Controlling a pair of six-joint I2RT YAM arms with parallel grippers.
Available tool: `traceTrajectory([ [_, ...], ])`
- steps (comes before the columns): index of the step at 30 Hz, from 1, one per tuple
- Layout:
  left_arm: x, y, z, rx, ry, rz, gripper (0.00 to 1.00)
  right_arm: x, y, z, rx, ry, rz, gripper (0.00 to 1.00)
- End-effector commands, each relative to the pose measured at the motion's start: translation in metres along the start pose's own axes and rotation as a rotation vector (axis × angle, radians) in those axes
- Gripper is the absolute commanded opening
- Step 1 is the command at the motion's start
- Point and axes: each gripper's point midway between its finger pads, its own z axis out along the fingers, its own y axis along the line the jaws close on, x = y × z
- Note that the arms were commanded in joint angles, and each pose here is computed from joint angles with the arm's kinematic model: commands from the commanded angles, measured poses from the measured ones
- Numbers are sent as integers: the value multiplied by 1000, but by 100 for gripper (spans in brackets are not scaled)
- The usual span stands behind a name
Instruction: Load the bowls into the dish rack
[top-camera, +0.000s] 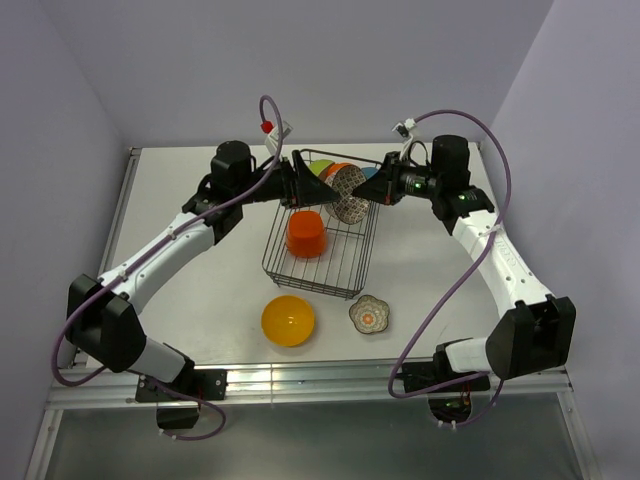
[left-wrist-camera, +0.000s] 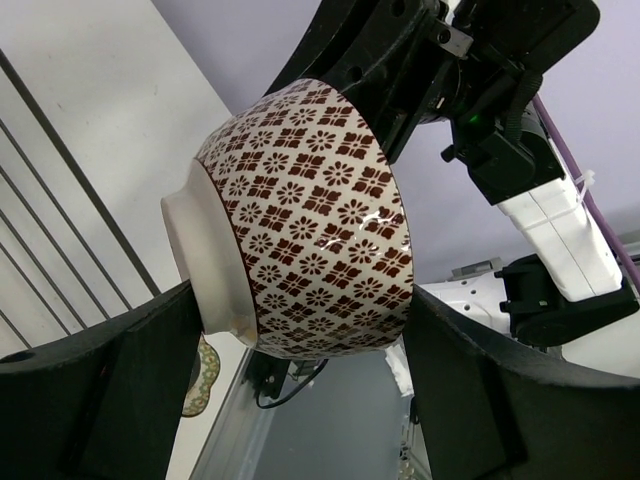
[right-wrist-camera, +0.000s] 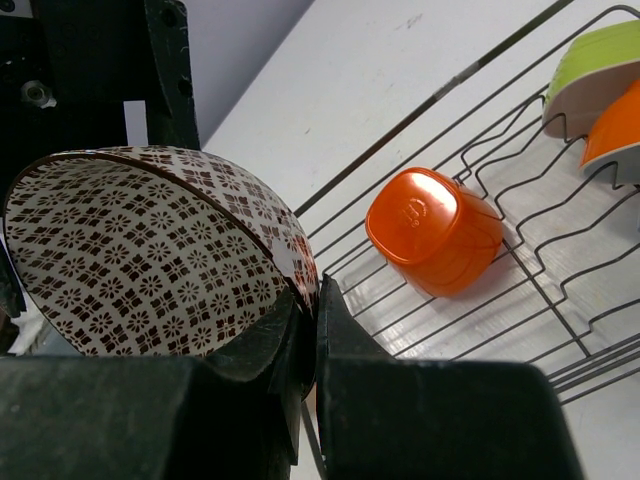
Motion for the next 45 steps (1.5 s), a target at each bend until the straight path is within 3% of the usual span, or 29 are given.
traceTrajectory([
  [1, -10, -49, 1, 124, -13, 102, 82, -21, 8, 4, 16, -42, -80, 0],
  [5, -9, -49, 4, 120, -9, 117, 85, -19, 8, 5, 21, -32, -81, 0],
  [8, -10, -49, 5, 112, -13, 130, 76, -18, 8, 6, 25, -26, -84, 0],
  [11, -10, -44, 6, 87, -17, 136, 61, -18, 8, 7, 28, -24, -88, 0],
  [16, -8, -38, 6, 67, -15, 145, 18, -17, 8, 7, 33, -13, -83, 0],
  [18, -7, -36, 5, 57, -13, 146, 0, -18, 9, 8, 24, -3, -75, 8],
  [23, -9, -21, 1, 27, -18, 115, 0, -18, 10, 7, 24, 14, -69, 24],
  [30, -17, 7, -12, -29, -47, 45, 0, -10, 12, 7, 10, 51, -41, 56],
  [40, -13, 40, -26, -101, -48, -1, 0, -5, 11, -1, 32, 65, -34, 73],
  [43, -12, 52, -29, -134, -42, 0, 0, -5, 4, -6, 49, 63, -9, 80],
  [45, -12, 58, -31, -150, -40, 17, 0, -4, 1, -8, 56, 61, 10, 91],
])
